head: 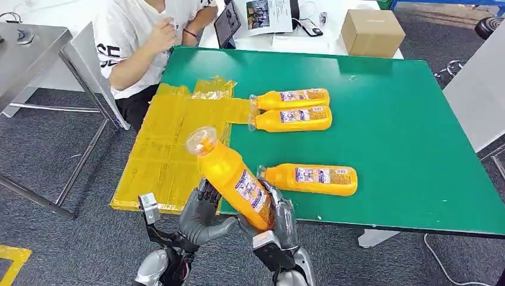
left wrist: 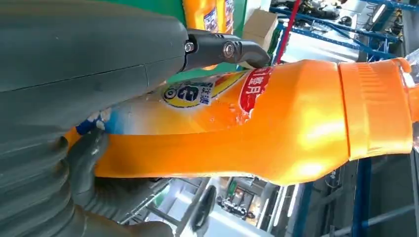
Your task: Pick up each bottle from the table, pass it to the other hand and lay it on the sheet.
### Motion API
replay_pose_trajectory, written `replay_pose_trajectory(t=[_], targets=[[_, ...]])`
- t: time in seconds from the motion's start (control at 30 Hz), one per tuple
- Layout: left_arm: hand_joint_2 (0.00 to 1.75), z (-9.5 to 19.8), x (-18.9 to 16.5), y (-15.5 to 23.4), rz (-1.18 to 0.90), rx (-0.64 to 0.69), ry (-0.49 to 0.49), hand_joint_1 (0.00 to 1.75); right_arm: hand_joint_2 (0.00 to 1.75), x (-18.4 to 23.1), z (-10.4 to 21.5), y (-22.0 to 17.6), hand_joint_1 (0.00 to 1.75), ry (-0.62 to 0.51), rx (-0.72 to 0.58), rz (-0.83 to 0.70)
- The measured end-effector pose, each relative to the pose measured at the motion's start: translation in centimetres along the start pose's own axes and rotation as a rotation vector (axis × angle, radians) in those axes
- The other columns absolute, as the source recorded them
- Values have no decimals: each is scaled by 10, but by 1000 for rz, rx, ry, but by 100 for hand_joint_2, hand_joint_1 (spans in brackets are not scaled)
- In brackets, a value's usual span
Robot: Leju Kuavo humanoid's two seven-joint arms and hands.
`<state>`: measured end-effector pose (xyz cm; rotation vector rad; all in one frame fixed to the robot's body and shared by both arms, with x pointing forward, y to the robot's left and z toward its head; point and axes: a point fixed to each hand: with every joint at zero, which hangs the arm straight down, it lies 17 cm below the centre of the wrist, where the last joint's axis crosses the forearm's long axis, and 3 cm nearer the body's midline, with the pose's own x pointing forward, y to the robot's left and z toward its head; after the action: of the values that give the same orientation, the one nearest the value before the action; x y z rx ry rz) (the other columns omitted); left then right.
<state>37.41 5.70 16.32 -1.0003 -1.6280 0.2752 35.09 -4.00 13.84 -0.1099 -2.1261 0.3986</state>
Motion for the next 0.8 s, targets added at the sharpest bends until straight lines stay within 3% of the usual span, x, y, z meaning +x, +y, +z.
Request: replay_pose_trajectory(t=[0.3,0.47,0.8], targets=[[175,2,-5,7,13,14,26,0,175,-2,18,47,175,24,109,-18],[175,7,-11,23,38,37,58,0,175,-12,36,82,175,29,248,13],[175,19,-24,43,36,72,106,0,175,-24,49,104,175,50,335,35]])
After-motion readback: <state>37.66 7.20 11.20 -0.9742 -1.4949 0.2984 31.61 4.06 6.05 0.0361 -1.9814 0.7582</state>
